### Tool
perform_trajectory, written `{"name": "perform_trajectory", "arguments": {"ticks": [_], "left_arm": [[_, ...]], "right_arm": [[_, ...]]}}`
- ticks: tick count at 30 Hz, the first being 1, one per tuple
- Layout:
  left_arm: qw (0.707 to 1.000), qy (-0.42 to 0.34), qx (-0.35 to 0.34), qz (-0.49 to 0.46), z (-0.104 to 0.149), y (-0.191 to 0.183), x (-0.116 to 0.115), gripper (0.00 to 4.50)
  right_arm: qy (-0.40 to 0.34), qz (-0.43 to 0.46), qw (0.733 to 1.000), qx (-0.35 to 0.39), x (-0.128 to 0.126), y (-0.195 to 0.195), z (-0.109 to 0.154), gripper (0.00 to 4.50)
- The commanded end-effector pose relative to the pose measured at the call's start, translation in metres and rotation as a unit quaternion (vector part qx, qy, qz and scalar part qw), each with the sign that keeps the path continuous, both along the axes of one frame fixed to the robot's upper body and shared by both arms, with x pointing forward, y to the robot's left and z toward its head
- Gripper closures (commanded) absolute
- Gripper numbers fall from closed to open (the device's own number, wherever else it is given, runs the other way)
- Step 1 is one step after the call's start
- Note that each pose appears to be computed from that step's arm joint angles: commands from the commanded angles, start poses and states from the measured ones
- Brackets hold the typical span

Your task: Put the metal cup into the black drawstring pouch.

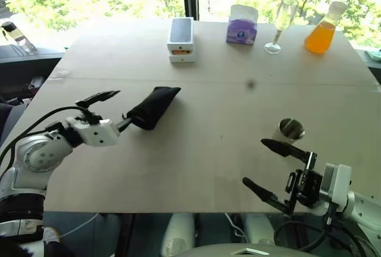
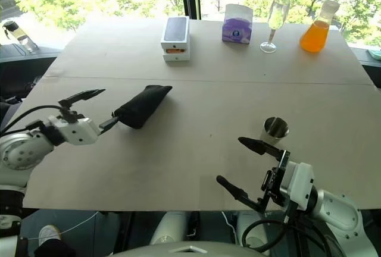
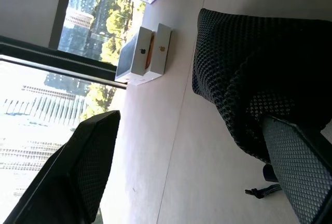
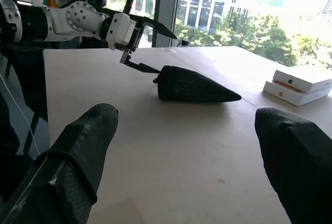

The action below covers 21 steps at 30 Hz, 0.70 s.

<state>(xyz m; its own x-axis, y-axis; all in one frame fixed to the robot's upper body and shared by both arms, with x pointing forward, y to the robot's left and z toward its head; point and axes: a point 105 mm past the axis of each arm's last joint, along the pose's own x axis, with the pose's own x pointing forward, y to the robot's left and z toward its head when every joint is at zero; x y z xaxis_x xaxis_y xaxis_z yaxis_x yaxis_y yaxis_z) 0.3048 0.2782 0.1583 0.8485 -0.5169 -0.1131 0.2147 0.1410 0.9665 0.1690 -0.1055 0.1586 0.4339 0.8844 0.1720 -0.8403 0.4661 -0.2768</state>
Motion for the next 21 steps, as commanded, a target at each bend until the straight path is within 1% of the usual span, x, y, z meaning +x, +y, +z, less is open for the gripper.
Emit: {"name": "perform_trajectory", "arguments": {"ticks": [1,5,8,9,10,11,12,14,15,16,21], "left_arm": [[1.0,-0.031,-0.001,0.004,0.013,-0.001,0.006,0.04],[1.0,-0.019,0.003,0.005,0.009,0.0,0.009,0.04],[1.0,-0.007,0.0,0.008,0.005,0.001,0.011,0.8],[1.0,0.0,-0.003,0.007,0.002,0.0,0.012,1.21],[1.0,0.008,-0.005,0.006,0.0,-0.002,0.013,1.74],[1.0,0.013,-0.008,0.004,-0.002,-0.003,0.014,2.06],[1.0,0.019,-0.012,0.004,-0.003,-0.005,0.015,2.66],[1.0,0.023,-0.013,0.0,-0.005,-0.009,0.018,3.46],[1.0,0.025,-0.013,-0.001,-0.006,-0.01,0.019,4.01],[1.0,0.026,-0.013,-0.002,-0.006,-0.011,0.021,4.44],[0.999,0.039,-0.027,0.0,-0.005,-0.014,0.028,4.44]], "right_arm": [[-0.02,0.003,1.0,0.003,-0.004,0.002,0.007,0.0],[-0.019,0.002,1.0,0.0,-0.004,0.001,0.006,0.0],[-0.018,0.0,1.0,0.0,-0.004,0.002,0.006,0.0],[-0.018,0.0,1.0,0.0,-0.004,0.002,0.006,0.0],[-0.017,0.0,1.0,0.0,-0.004,0.002,0.006,0.0],[-0.017,-0.001,1.0,0.0,-0.005,0.002,0.005,0.0],[-0.016,-0.001,1.0,0.0,-0.005,0.002,0.005,0.0],[-0.015,-0.003,1.0,-0.001,-0.004,0.002,0.005,0.0],[-0.015,-0.005,1.0,-0.001,-0.004,0.002,0.005,0.0],[-0.015,-0.006,1.0,-0.001,-0.004,0.002,0.005,0.0],[-0.005,-0.006,1.0,-0.013,-0.003,0.004,0.002,0.0]]}}
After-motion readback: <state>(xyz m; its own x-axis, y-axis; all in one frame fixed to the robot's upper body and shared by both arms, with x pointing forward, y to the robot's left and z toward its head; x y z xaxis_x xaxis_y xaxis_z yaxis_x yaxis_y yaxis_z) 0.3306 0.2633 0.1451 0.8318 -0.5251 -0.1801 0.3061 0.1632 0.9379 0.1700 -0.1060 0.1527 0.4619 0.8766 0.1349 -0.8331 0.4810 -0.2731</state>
